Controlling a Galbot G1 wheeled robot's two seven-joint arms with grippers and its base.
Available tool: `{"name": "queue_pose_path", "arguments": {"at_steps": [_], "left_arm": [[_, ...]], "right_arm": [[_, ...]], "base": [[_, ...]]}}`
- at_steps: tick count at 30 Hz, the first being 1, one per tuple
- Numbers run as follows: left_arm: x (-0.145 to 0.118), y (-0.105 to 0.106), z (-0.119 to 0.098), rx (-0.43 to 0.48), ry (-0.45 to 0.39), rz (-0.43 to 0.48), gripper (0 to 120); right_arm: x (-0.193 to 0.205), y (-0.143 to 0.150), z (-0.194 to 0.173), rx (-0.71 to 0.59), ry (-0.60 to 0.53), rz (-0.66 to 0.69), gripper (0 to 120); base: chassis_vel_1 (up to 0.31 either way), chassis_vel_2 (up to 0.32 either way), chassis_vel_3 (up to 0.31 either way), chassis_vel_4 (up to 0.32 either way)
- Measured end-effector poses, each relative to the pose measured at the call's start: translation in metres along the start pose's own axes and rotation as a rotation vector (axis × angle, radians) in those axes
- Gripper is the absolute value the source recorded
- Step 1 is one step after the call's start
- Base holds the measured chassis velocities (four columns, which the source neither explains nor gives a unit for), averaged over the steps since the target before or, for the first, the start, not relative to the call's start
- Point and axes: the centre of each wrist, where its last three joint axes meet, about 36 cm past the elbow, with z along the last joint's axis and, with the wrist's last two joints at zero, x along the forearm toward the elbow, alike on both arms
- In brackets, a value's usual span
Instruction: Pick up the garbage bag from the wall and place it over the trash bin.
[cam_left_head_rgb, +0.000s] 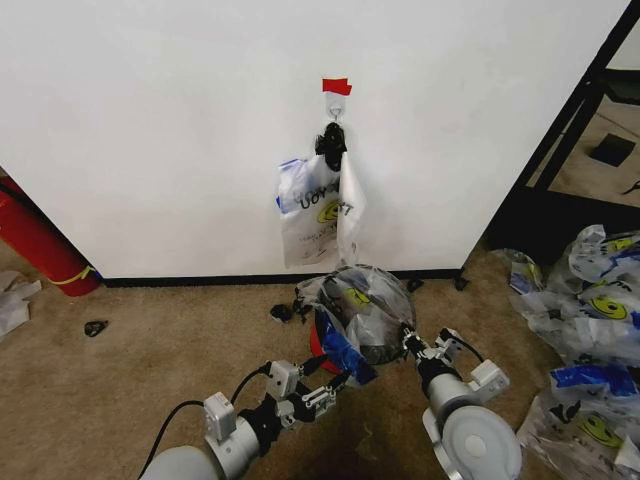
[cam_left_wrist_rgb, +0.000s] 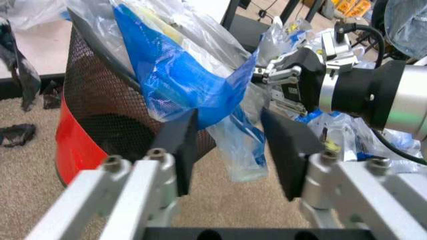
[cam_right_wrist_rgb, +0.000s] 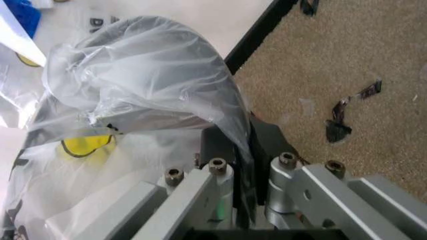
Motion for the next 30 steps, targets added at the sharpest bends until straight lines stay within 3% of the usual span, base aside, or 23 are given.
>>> {"name": "queue_pose_path", "arguments": {"at_steps": [6,10,20,22,24,30], "left_arm": [[0.0,0.0,0.0,0.002,0.0,0.0,11],[0.0,0.0,0.0,0.002,0.0,0.0,0],[0.0,0.0,0.0,0.003,0.0,0.001,0],[0.001,0.005,0.004,0.002,-0.002,-0.021,0],[0.004,0.018,0.021,0.01,0.033,-0.086,0],[0.006,0.021,0.027,0.016,0.036,-0.105,0]], "right_arm": [[0.0,0.0,0.0,0.0,0.001,0.0,1],[0.0,0.0,0.0,0.0,0.001,0.0,1],[0.0,0.0,0.0,0.001,0.0,-0.001,1],[0.0,0.0,0.0,0.0,0.002,-0.002,1],[-0.001,0.001,-0.002,-0.002,0.002,-0.006,1],[-0.002,0.002,-0.002,-0.008,0.002,-0.009,1]], "base": [[0.0,0.0,0.0,0.0],[0.0,0.0,0.0,0.0],[0.0,0.0,0.0,0.0],[0.0,0.0,0.0,0.0],[0.0,0.0,0.0,0.0],[0.0,0.0,0.0,0.0]]}}
